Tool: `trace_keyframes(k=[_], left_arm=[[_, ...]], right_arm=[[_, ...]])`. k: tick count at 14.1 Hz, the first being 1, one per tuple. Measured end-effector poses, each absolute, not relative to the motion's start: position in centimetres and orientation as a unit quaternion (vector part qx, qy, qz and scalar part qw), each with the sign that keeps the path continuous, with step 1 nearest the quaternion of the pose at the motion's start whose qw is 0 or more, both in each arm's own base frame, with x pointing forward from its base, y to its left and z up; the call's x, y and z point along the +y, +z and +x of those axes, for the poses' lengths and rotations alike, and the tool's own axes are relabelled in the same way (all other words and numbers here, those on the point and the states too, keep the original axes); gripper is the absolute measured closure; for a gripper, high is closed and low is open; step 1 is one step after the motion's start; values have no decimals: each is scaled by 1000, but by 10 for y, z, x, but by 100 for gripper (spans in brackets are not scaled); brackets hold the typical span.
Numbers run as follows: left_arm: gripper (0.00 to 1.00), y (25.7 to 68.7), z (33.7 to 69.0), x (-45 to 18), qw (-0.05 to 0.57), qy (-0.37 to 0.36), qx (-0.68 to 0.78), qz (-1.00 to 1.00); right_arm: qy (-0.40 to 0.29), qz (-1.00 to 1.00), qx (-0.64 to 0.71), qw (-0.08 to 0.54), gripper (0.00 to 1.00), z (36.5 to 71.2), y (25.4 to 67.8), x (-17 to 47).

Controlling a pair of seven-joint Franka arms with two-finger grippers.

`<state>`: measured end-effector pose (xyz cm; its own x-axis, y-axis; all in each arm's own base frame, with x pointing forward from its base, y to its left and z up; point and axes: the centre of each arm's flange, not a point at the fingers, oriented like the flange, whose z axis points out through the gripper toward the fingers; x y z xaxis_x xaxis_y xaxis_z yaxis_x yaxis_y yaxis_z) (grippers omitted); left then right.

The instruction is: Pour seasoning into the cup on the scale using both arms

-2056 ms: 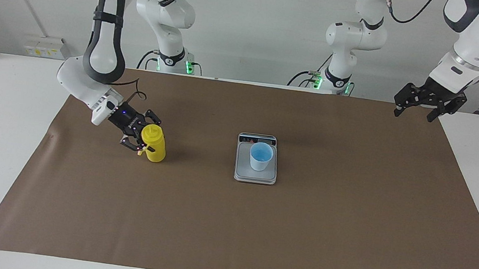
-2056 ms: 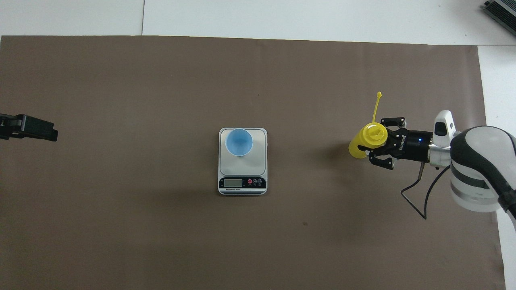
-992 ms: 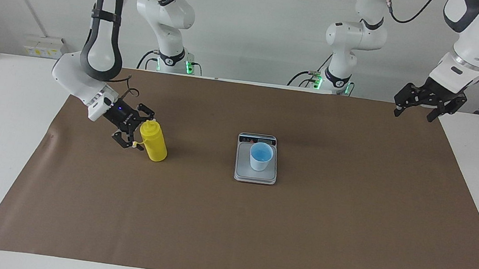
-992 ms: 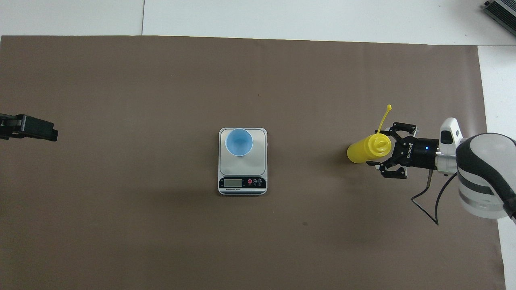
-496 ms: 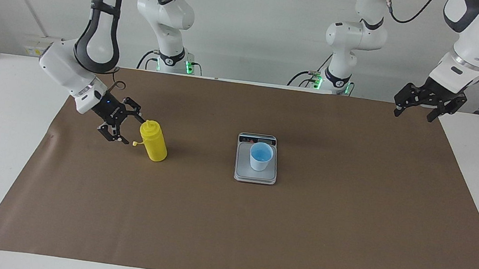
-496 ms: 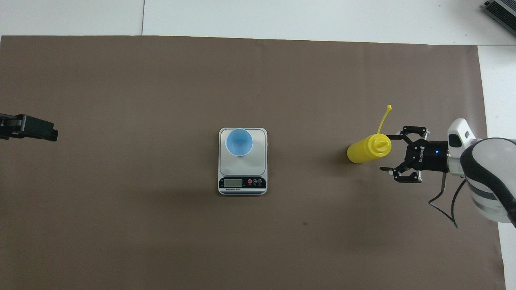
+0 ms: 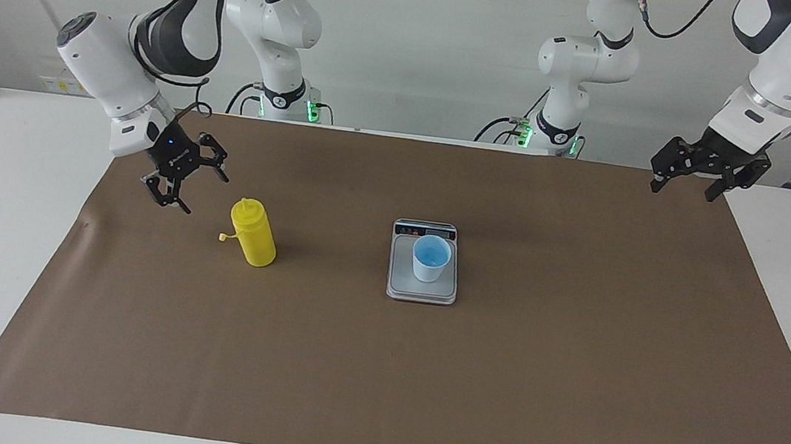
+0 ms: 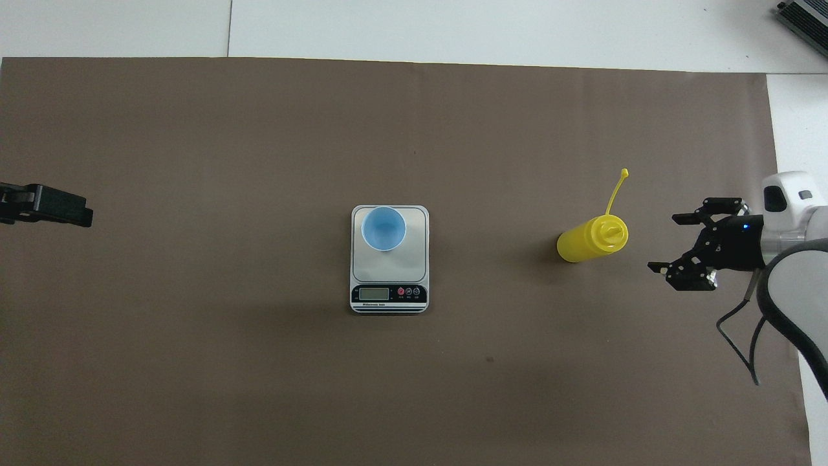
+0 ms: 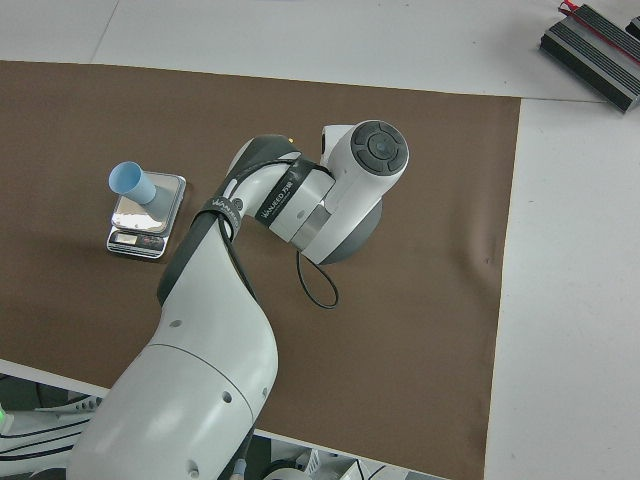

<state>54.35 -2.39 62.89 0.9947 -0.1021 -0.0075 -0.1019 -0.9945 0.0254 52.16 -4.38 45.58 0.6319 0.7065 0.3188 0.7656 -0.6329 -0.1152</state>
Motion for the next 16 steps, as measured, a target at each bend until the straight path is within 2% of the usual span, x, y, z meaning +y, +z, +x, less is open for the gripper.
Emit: trace_keyframes(k=[6, 9, 14, 16], left_arm=[[0, 629, 544, -24, 12, -4, -51, 999], [0, 629, 544, -24, 12, -4, -51, 999], [0, 629, 544, -24, 12, -4, -51, 999], [0, 629, 544, -24, 12, -4, -51, 999]], right_arm=[[-82, -973, -210, 53, 0, 533, 501, 27], [-64, -991, -105, 48, 0, 536, 527, 43], [-48, -996, -76, -18, 0, 544, 586, 56], [-47, -997, -56, -20, 0, 543, 604, 59]])
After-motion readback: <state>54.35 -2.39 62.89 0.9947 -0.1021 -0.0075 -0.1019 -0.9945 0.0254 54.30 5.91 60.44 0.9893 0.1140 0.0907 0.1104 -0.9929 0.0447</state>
